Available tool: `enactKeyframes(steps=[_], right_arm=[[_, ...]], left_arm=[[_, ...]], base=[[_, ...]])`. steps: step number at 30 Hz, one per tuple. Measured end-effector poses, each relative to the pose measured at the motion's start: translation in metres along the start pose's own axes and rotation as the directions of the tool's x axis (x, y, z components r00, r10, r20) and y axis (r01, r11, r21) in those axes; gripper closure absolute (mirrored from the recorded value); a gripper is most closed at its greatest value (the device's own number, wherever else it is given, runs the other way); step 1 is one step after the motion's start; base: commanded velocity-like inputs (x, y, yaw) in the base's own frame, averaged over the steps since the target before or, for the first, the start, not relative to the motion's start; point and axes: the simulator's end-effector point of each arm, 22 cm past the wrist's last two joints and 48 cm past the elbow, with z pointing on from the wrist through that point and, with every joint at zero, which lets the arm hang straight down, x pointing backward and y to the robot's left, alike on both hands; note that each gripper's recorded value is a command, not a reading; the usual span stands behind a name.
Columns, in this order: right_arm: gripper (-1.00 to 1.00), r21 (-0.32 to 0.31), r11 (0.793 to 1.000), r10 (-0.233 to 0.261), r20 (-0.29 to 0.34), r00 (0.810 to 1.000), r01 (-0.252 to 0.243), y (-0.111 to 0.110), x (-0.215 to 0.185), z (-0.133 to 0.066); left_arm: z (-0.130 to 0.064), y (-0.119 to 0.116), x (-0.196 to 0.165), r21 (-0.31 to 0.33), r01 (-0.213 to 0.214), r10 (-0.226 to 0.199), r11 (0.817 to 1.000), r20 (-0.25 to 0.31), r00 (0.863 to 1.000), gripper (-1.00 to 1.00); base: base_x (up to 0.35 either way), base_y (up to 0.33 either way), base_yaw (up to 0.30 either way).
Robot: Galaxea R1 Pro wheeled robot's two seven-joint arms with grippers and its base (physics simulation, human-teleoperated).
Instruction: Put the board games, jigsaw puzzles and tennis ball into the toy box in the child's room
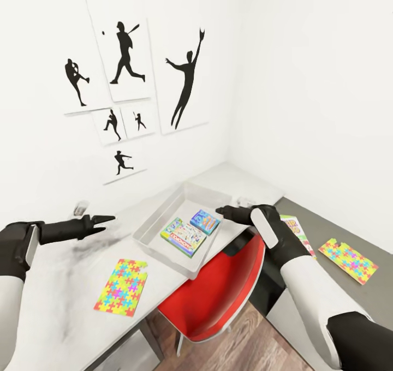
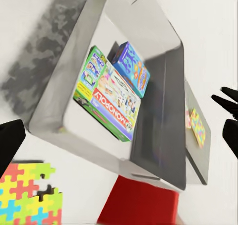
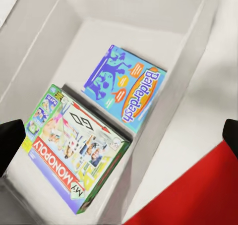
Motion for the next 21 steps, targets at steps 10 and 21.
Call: enactKeyframes(steps=[10, 21], right_arm=[[-1.00, -0.231, 0.973, 0.050, 0.105, 0.993, -0.024, 0.000, -0.005, -0.069], [-1.00, -0.489, 0.869, 0.179, 0.163, 0.970, -0.079, -0.008, 0.028, -0.139]], left_arm=[[-0.083, -0.005, 0.001, 0.136, -0.006, 0.005, 0.991, 0.008, 1.000, -1.00], [-0.132, 0.023, 0.029, 0.094, 0.027, -0.026, 0.995, -0.017, 1.000, -1.00]], base=[[0.000, 0.000, -0.053], [0.000, 0.000, -0.059]])
